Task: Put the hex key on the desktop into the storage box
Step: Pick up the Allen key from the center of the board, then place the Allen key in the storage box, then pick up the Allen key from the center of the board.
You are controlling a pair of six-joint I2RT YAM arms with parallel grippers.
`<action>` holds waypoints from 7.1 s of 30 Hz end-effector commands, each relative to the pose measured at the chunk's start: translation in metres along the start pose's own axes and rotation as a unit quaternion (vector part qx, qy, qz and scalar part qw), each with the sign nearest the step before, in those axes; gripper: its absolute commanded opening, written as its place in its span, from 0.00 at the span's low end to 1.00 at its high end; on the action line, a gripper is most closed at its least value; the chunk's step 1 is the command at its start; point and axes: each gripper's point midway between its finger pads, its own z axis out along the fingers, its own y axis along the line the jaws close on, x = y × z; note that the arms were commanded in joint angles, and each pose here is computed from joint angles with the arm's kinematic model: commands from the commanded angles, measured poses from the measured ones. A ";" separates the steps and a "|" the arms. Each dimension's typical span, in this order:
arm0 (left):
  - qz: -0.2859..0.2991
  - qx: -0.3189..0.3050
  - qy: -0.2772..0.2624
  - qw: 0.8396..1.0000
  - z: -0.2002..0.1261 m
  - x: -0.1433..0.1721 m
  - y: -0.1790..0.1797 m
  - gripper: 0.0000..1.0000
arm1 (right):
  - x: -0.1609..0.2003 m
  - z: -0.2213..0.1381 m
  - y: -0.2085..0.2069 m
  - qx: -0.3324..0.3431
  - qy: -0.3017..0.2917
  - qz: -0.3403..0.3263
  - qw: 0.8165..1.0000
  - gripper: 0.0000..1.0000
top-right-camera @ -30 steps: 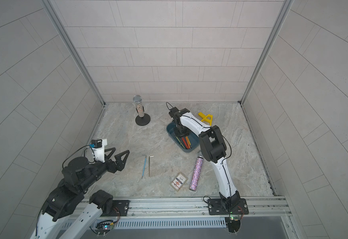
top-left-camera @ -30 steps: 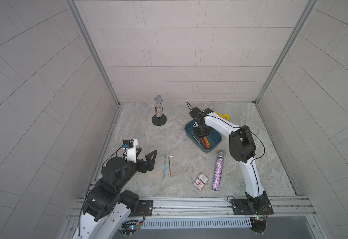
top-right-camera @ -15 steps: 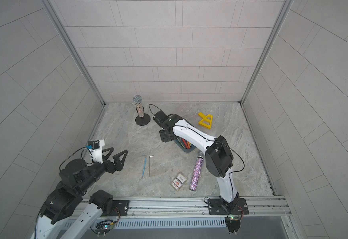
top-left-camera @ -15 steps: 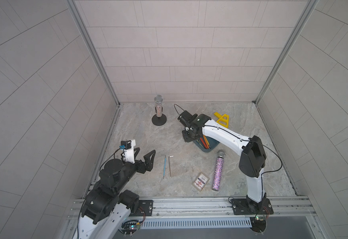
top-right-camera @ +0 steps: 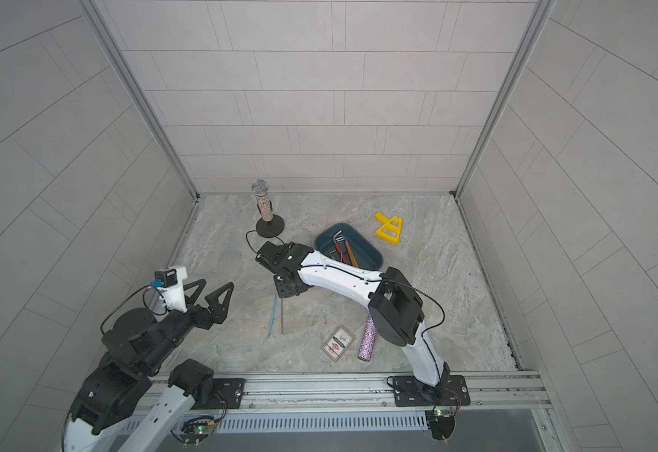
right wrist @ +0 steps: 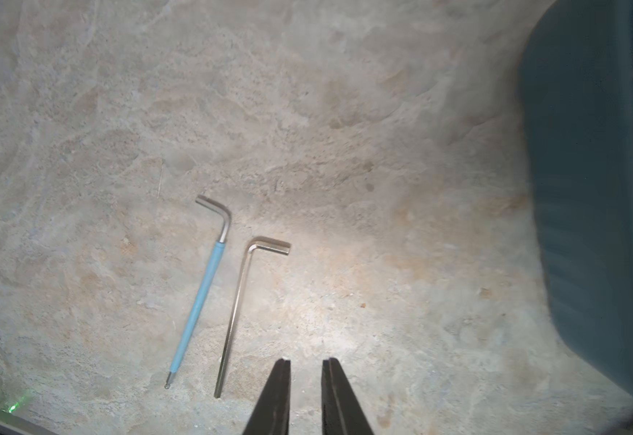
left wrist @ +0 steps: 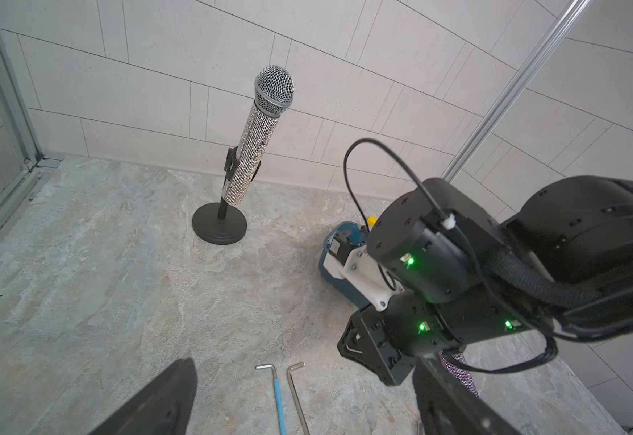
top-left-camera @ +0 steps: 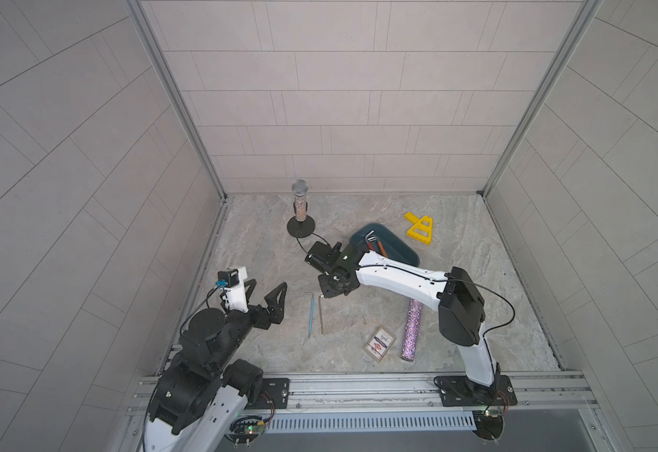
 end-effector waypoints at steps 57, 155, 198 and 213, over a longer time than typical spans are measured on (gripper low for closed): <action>-0.008 -0.005 -0.013 1.000 -0.001 -0.004 0.004 0.97 | 0.047 0.075 0.024 0.032 0.074 0.070 0.994 0.00; -0.011 0.009 0.015 1.000 0.011 0.004 -0.002 0.97 | -0.072 -0.014 -0.194 0.066 0.017 0.104 0.992 0.36; -0.010 -0.011 -0.020 1.000 -0.004 -0.005 0.006 0.97 | 0.025 0.066 0.067 -0.003 0.078 0.090 0.993 0.37; -0.010 -0.008 -0.021 1.000 -0.004 -0.006 0.005 0.97 | 0.037 0.092 0.056 0.034 0.096 0.102 0.990 0.32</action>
